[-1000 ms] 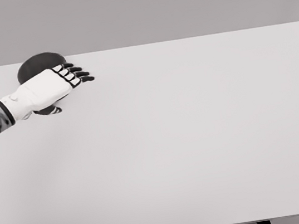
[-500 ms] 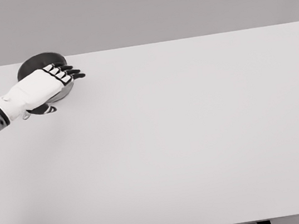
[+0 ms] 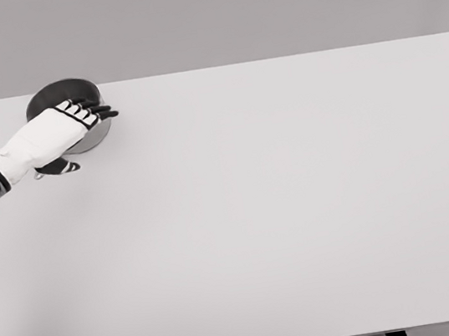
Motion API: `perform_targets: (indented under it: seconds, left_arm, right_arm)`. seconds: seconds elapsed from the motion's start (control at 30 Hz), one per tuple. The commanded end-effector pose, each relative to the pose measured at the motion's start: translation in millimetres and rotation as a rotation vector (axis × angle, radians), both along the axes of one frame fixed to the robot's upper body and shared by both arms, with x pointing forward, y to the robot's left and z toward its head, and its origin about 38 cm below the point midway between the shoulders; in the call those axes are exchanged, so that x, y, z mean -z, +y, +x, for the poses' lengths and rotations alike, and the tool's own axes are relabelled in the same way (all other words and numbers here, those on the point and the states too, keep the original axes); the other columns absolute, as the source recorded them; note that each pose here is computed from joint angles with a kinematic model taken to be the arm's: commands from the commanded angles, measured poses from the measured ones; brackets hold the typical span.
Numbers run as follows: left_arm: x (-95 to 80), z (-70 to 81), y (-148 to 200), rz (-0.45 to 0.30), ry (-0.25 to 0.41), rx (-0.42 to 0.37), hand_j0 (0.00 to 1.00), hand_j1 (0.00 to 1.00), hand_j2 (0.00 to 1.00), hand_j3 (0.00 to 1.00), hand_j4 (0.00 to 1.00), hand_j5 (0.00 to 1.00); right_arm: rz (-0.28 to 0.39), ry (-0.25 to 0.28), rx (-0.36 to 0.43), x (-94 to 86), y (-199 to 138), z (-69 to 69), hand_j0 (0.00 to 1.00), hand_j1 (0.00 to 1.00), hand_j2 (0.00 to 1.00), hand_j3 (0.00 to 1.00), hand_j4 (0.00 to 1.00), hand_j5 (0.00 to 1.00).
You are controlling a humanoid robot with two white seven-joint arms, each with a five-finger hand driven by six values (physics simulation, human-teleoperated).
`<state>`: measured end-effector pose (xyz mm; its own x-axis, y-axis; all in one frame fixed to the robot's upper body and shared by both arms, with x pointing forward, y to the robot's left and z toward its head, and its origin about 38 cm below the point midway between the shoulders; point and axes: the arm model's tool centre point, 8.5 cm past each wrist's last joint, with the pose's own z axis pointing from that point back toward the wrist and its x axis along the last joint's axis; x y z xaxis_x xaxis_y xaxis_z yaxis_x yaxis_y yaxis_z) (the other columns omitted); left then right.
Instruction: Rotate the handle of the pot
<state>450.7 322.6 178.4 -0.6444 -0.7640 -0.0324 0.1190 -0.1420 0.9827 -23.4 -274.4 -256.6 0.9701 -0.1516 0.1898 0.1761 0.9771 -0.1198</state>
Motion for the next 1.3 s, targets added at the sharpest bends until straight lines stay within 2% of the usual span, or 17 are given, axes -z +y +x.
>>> perform_targets:
  seconds: [0.0,0.23,0.4,0.5,0.8,0.87,1.0,1.27]
  left_arm:
    - [-0.7,0.6,4,-0.004,0.001,-0.009,1.00,1.00,1.00,1.00,1.00,1.00]
    - [-9.1,1.9,14,-0.001,-0.016,-0.032,1.00,1.00,1.00,1.00,1.00,1.00]
    - [-10.3,2.2,15,0.001,-0.019,-0.033,1.00,1.00,1.00,1.00,1.00,1.00]
    - [-1.6,4.0,26,-0.001,0.009,-0.066,1.00,1.00,1.00,1.00,1.00,1.00]
    - [-7.7,2.7,41,0.026,0.004,-0.086,1.00,1.00,1.00,1.00,1.00,1.00]
    - [-3.8,3.2,46,0.025,0.016,-0.100,1.00,1.00,1.00,1.00,1.00,1.00]
    - [-10.4,0.7,66,0.038,0.009,-0.141,1.00,1.00,1.00,1.00,1.00,1.00]
    - [-11.3,1.5,89,0.047,0.023,-0.197,1.00,1.00,1.00,1.00,1.00,1.00]
  right_arm:
    - [0.000,0.000,0.001,0.0,0,0.1,1.00,1.00,1.00,1.00,1.00,1.00]
    - [0.000,0.000,0.001,0.0,0,0.1,1.00,1.00,1.00,1.00,1.00,1.00]
    - [0.000,0.000,0.001,0.0,0,0.1,1.00,1.00,1.00,1.00,1.00,1.00]
    - [0.000,0.000,0.001,0.0,0,0.1,1.00,1.00,1.00,1.00,1.00,1.00]
    - [0.000,0.000,0.001,0.0,0,0.1,1.00,1.00,1.00,1.00,1.00,1.00]
    - [0.000,0.000,0.001,0.0,0,0.1,1.00,1.00,1.00,1.00,1.00,1.00]
    - [0.000,0.000,0.001,0.0,0,0.1,1.00,1.00,1.00,1.00,1.00,1.00]
    - [0.000,0.000,0.001,0.0,0,0.1,1.00,1.00,1.00,1.00,1.00,1.00]
